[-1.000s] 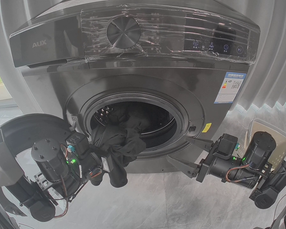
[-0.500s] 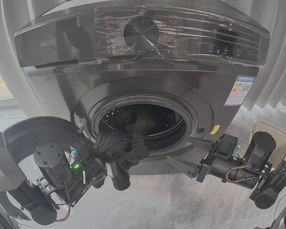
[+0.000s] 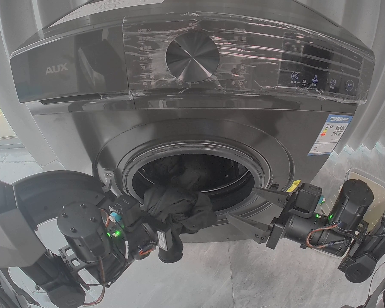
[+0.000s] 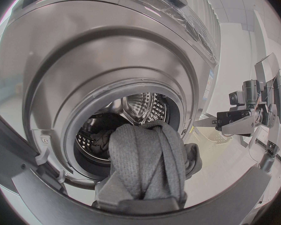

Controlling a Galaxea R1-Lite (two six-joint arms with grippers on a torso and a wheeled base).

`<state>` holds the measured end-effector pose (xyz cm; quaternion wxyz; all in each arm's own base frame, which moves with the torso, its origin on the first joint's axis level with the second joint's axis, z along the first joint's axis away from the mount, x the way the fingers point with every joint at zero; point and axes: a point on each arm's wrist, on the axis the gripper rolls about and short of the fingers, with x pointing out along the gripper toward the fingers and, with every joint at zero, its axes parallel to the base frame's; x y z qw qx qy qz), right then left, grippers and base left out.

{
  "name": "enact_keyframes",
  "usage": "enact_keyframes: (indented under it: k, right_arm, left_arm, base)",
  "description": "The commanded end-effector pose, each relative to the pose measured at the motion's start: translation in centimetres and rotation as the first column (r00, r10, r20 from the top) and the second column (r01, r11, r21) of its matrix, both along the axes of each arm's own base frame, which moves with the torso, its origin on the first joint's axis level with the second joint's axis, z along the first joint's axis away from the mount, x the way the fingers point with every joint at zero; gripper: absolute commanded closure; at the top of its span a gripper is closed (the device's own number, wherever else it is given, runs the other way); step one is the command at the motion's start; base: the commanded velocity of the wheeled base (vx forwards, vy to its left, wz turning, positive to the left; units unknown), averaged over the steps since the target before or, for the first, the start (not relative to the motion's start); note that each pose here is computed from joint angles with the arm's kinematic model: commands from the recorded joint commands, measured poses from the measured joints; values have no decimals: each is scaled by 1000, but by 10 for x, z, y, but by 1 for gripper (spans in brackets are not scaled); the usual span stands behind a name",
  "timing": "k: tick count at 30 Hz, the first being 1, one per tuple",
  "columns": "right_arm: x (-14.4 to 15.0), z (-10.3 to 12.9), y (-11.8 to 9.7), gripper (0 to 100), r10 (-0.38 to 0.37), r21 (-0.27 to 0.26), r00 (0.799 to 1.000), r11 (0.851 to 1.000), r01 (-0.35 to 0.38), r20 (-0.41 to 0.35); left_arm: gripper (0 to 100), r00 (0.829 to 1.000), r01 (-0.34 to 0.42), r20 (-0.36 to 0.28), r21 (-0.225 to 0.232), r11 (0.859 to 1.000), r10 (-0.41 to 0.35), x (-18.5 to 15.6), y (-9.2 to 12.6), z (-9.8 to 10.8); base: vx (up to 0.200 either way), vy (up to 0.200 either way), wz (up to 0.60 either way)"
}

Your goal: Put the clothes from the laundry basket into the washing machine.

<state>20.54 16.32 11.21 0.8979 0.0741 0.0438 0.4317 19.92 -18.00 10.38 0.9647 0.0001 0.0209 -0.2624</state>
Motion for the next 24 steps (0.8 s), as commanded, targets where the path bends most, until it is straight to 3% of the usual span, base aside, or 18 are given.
enact_keyframes:
  k: [1,4,9,12,14,15,16,17,19,24]
  right_arm:
    - [-9,1,-11,0,-17,-9,1000,1000,17,-10]
    - [-13,-2,-20,0,-36,-22,999,999,35,-25]
    - [-22,-6,-26,0,-31,-49,998,998,29,-46]
    - [-26,-11,-28,0,-26,-68,998,997,22,-62]
    - [-26,-11,-27,0,-24,-68,998,997,20,-62]
    - [-26,-11,-27,0,-21,-67,998,998,17,-61]
    - [-26,-11,-27,0,-21,-67,998,998,17,-61]
    - [-27,-11,-26,0,-18,-68,998,998,14,-62]
    - [-27,-11,-26,0,-18,-67,998,998,14,-61]
    - [-27,-11,-25,0,-15,-67,998,998,11,-61]
  left_arm:
    - [100,999,29,-45,35,999,-27,7,-20,-22]
    - [100,998,-17,-52,45,999,19,20,-25,-31]
    - [100,998,-18,-61,37,999,20,28,-28,-36]
    - [100,996,49,-75,10,999,-48,34,-28,-37]
    - [100,996,51,-68,-2,999,-51,39,-28,-36]
    - [100,998,27,-56,-37,999,-29,51,-30,-34]
    - [100,998,25,-54,-42,999,-28,52,-30,-33]
    - [100,997,7,-72,-129,992,-17,65,-36,-32]
    - [100,996,-1,-91,-188,982,-17,75,-43,-37]
    - [100,996,-14,-85,-181,983,-1,88,-56,-52]
  base:
    - [0,0,0]
    - [0,0,0]
    - [0,0,0]
    - [0,0,0]
    - [0,0,0]
    - [0,0,0]
    - [0,0,0]
    - [0,0,0]
    - [0,0,0]
    - [0,0,0]
